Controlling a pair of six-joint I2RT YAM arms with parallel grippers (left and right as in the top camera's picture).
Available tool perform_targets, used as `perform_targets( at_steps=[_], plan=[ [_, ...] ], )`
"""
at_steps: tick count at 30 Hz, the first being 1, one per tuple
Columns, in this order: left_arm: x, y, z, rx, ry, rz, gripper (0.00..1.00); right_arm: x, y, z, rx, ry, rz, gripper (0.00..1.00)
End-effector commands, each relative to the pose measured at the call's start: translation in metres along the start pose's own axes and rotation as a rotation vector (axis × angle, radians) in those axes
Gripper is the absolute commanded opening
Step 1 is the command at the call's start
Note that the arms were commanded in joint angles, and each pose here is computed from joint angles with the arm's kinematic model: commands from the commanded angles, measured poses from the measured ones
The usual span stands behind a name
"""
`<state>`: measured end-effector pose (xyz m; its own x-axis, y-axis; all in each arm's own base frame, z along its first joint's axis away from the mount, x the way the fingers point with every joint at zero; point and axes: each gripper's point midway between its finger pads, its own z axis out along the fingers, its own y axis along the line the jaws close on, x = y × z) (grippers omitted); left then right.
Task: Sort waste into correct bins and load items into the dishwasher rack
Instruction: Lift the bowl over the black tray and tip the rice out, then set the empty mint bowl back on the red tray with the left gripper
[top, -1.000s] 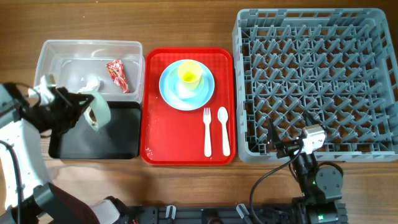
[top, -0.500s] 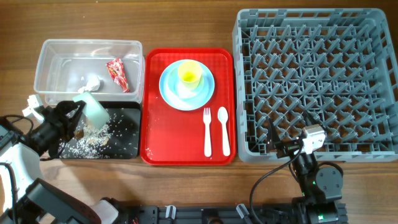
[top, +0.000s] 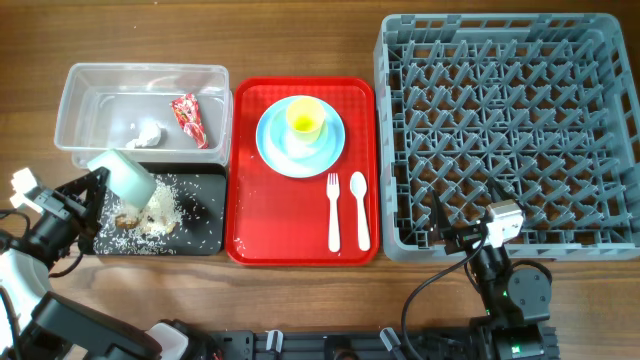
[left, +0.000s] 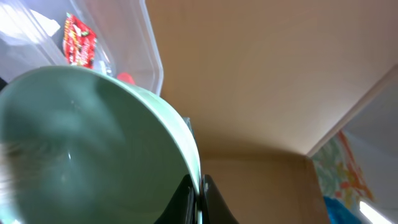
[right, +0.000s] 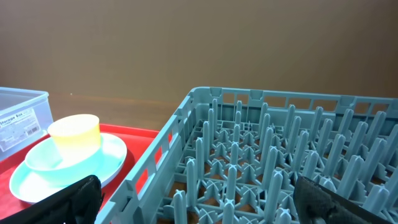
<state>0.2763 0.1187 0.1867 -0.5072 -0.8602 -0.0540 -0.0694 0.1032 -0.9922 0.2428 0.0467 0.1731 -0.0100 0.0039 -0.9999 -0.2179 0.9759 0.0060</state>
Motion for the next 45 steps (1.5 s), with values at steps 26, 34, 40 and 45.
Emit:
perform_targets(
  at_steps=[26,34,40,45],
  plan=[
    [0.016,-0.002,-0.002,0.042,0.014,-0.025,0.04,-0.002,0.001,0.0,-0.007,-0.01,-0.005,1.0],
    [0.031,-0.004,0.002,0.039,0.045,-0.139,0.04,-0.002,0.001,0.0,-0.007,-0.01,-0.006,1.0],
    [0.055,-0.017,0.022,-0.081,0.133,-0.052,0.04,-0.002,0.001,0.0,-0.007,-0.01,-0.006,1.0],
    [0.083,-0.038,0.044,-0.298,0.176,0.11,0.04,-0.002,0.001,0.0,-0.007,-0.01,-0.006,1.0]
  ],
)
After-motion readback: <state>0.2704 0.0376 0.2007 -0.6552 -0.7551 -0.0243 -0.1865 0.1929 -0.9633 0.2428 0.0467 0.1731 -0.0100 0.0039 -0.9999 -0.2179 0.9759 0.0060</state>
